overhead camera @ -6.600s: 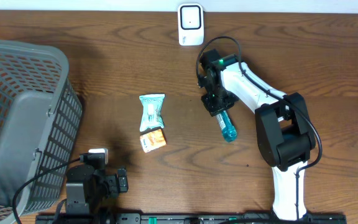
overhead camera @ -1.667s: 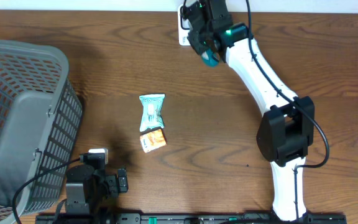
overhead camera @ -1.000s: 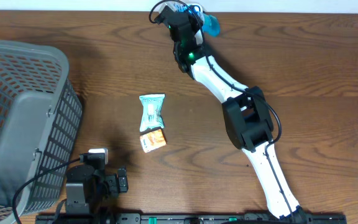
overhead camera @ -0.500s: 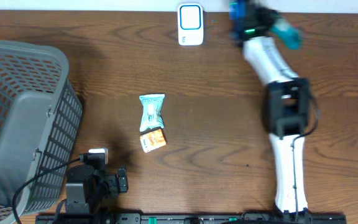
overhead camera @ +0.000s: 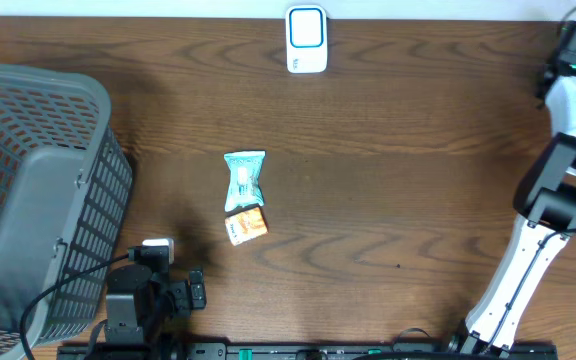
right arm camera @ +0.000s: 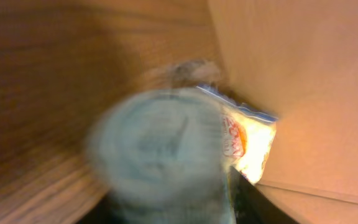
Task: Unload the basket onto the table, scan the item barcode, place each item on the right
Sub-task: 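Carry the bottle to the right edge and release it, then reach the right gripper to the mint-green pouch and grasp it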
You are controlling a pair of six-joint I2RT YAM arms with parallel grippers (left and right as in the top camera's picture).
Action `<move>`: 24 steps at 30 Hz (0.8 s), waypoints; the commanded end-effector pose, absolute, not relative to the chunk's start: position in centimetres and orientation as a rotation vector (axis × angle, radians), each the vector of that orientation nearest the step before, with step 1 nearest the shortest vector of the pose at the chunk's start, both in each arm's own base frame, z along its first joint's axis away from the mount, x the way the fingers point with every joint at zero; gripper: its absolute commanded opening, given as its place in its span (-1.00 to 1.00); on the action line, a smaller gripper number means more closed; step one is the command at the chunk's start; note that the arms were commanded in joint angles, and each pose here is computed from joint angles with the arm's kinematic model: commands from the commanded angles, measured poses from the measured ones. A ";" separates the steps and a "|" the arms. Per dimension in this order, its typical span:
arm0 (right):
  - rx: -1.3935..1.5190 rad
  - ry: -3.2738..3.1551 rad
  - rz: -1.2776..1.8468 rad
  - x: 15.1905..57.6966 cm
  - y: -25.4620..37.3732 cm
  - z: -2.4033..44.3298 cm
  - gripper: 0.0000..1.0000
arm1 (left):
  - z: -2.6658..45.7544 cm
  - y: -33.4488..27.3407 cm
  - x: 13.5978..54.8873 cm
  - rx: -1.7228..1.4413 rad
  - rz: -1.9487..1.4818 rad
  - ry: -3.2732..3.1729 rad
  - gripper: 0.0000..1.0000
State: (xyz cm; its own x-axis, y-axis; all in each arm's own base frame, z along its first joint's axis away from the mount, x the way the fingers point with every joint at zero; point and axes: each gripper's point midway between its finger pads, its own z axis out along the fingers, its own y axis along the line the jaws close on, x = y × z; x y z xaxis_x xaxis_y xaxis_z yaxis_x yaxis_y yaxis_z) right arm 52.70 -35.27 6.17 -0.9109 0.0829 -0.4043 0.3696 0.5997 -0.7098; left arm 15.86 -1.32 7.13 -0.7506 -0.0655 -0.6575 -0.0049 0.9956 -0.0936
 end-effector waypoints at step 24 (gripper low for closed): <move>-0.306 2.665 0.721 47.4 26.0 18.4 0.98 | 7.4 -1.2 15.9 -0.054 -0.108 2.410 0.96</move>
State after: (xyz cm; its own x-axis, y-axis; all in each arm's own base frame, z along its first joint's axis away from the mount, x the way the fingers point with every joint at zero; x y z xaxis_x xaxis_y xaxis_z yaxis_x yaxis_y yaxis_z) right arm 51.20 18.93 23.12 -0.8426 -0.0150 -0.5383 -0.2510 0.8953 0.3680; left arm 15.87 -1.32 7.14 -0.7503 -0.0655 -0.6578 -0.0046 0.9956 -0.0939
